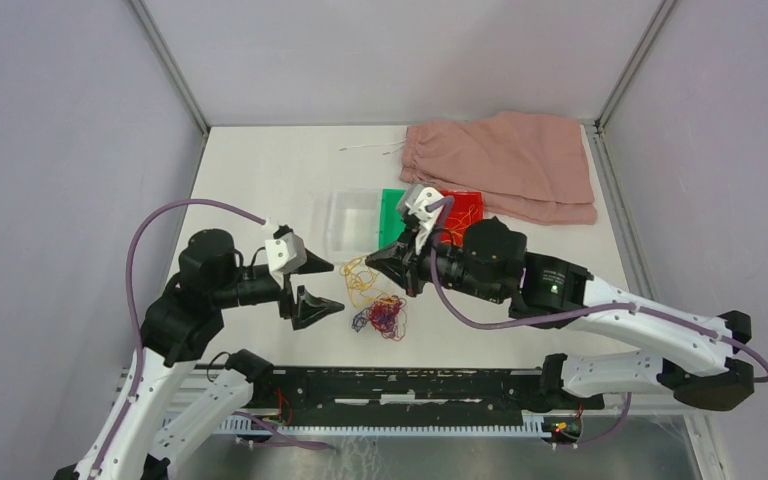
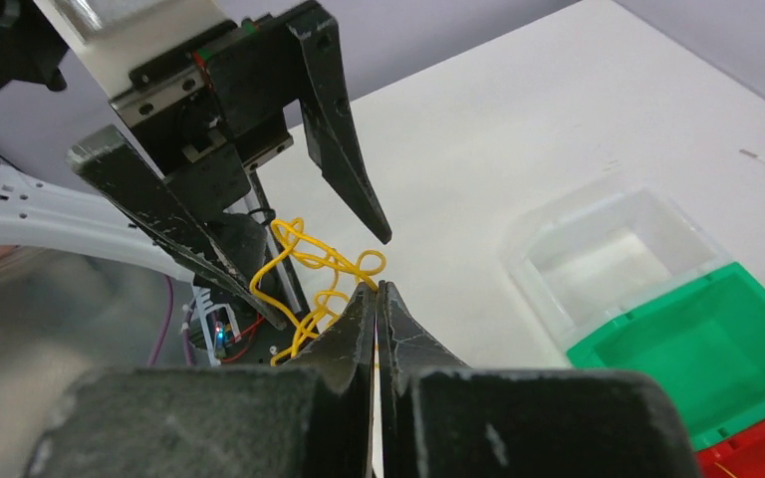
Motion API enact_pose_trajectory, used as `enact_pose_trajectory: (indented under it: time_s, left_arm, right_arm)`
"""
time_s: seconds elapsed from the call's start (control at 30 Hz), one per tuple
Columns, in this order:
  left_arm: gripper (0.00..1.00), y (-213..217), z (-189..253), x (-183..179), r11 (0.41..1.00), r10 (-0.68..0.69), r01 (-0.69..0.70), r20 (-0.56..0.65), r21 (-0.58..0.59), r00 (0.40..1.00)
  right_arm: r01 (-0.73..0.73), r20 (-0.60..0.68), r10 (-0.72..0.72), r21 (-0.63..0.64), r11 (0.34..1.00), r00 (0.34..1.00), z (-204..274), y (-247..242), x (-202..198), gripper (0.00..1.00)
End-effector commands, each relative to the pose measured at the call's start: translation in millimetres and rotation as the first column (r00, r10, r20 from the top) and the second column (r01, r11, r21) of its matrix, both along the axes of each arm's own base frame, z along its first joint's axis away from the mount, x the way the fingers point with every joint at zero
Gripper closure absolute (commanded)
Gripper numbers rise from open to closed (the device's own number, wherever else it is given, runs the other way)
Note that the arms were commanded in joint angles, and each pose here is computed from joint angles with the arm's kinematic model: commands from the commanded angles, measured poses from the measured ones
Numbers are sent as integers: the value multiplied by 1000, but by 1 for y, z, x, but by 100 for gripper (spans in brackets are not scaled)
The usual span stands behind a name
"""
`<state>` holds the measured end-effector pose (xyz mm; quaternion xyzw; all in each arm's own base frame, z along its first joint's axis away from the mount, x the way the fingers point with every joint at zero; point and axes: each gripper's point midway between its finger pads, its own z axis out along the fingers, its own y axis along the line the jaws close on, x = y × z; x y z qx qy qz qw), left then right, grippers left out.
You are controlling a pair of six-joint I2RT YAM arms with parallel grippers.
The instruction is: Untangle the cables
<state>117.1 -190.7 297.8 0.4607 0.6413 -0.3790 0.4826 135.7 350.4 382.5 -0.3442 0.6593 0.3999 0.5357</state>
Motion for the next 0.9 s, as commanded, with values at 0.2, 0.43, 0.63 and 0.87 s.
enact_pose_trajectory:
  time_s: [0.2, 0.43, 0.63, 0.87]
  left_arm:
    - [33, -7, 29, -3, 996, -50, 55, 78, -71, 996]
    - [90, -4, 23, -6, 997, -48, 54, 103, -57, 994]
    - [97, -2, 21, -6, 998, -38, 43, 110, -47, 993]
    - [97, 4, 25, -2, 999, 2, 4, 164, -37, 986]
  right_arm:
    - [-89, -33, 91, 51, 995, 995, 14, 23, -11, 99]
    - [-11, -14, 11, 56, 998, 1000, 16, 9, 0, 99]
    - [177, 36, -178, 26, 984, 983, 13, -23, 26, 99]
    - [425, 94, -422, -7, 905, 902, 12, -79, 54, 99]
